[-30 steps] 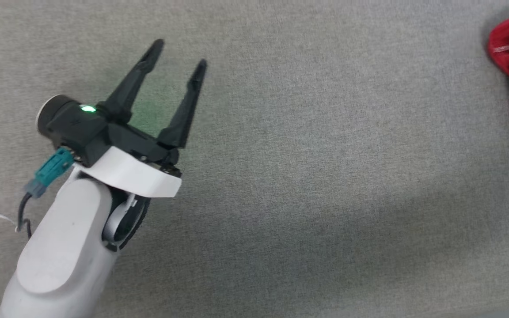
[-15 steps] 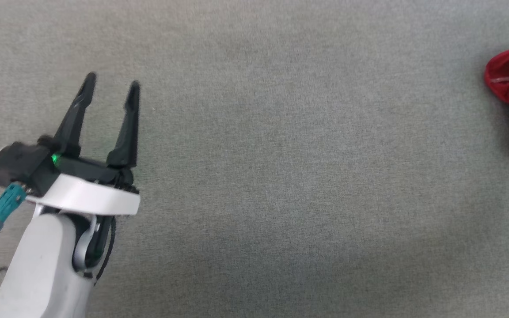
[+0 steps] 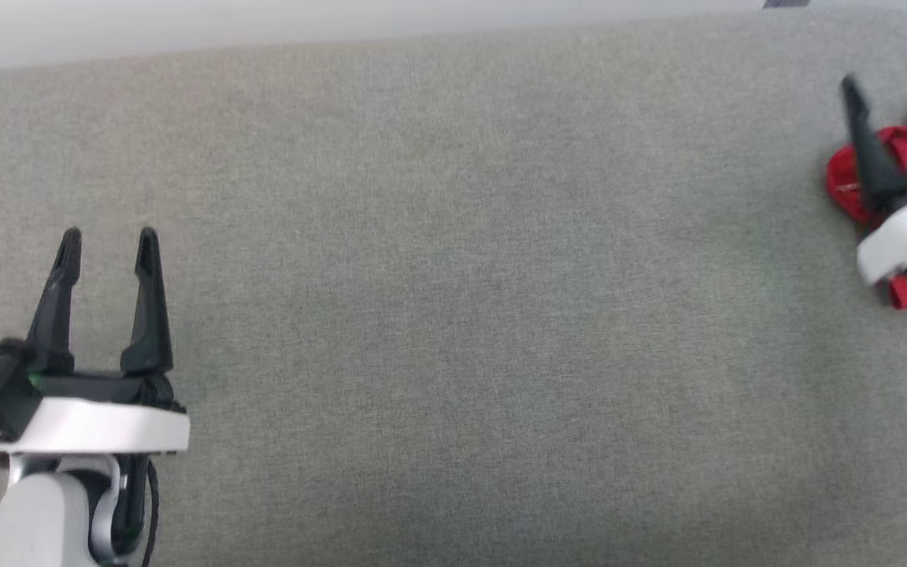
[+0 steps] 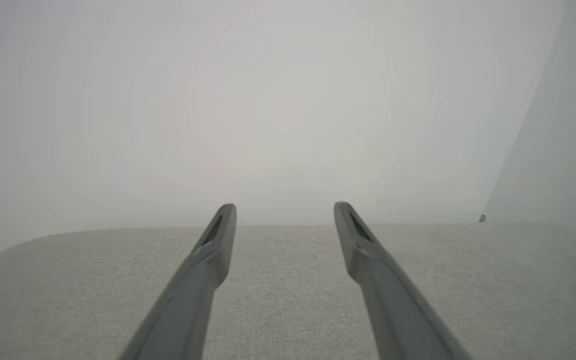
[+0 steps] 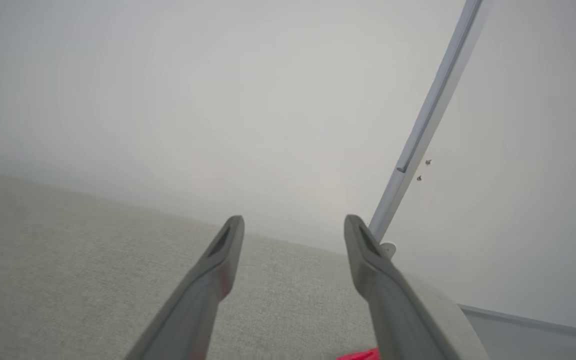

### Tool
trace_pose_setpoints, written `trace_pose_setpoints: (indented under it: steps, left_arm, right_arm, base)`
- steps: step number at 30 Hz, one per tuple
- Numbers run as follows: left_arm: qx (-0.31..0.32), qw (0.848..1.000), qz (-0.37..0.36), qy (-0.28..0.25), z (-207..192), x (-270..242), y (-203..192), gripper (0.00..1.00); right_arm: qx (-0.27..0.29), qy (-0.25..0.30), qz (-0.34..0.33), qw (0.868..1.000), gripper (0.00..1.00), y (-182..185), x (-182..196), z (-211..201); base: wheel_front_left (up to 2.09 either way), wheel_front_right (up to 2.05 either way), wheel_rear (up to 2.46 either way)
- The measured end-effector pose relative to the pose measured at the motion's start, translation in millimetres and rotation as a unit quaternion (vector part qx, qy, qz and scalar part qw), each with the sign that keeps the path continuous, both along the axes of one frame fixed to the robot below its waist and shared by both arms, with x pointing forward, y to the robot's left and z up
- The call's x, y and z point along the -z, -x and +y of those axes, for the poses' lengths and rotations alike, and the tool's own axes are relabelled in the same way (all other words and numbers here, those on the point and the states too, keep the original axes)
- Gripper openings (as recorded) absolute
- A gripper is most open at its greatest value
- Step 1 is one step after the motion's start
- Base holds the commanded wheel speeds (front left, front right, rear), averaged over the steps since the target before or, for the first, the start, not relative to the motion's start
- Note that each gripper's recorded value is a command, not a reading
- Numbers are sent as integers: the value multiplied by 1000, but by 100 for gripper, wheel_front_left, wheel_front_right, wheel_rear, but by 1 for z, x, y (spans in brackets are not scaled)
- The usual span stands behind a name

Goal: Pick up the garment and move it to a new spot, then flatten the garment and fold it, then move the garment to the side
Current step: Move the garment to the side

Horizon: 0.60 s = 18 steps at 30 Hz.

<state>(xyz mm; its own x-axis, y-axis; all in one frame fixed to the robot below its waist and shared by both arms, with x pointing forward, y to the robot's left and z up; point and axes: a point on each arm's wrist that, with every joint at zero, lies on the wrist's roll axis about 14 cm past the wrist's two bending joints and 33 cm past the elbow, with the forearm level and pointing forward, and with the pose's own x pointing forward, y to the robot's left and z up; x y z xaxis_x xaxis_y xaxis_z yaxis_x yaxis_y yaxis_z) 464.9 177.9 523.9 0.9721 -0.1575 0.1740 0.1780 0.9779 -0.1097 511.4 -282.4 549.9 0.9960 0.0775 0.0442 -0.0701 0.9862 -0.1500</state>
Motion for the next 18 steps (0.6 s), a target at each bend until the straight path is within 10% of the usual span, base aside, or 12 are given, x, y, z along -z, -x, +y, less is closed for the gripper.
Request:
trace_pose_setpoints:
  steps: [18]
  left_arm:
    - [-54, 998, 8, -11, 33, -4, 63, 100]
  right_arm:
    - [11, -35, -55, 998, 100, 84, -5, 22]
  base:
    - [0, 0, 0]
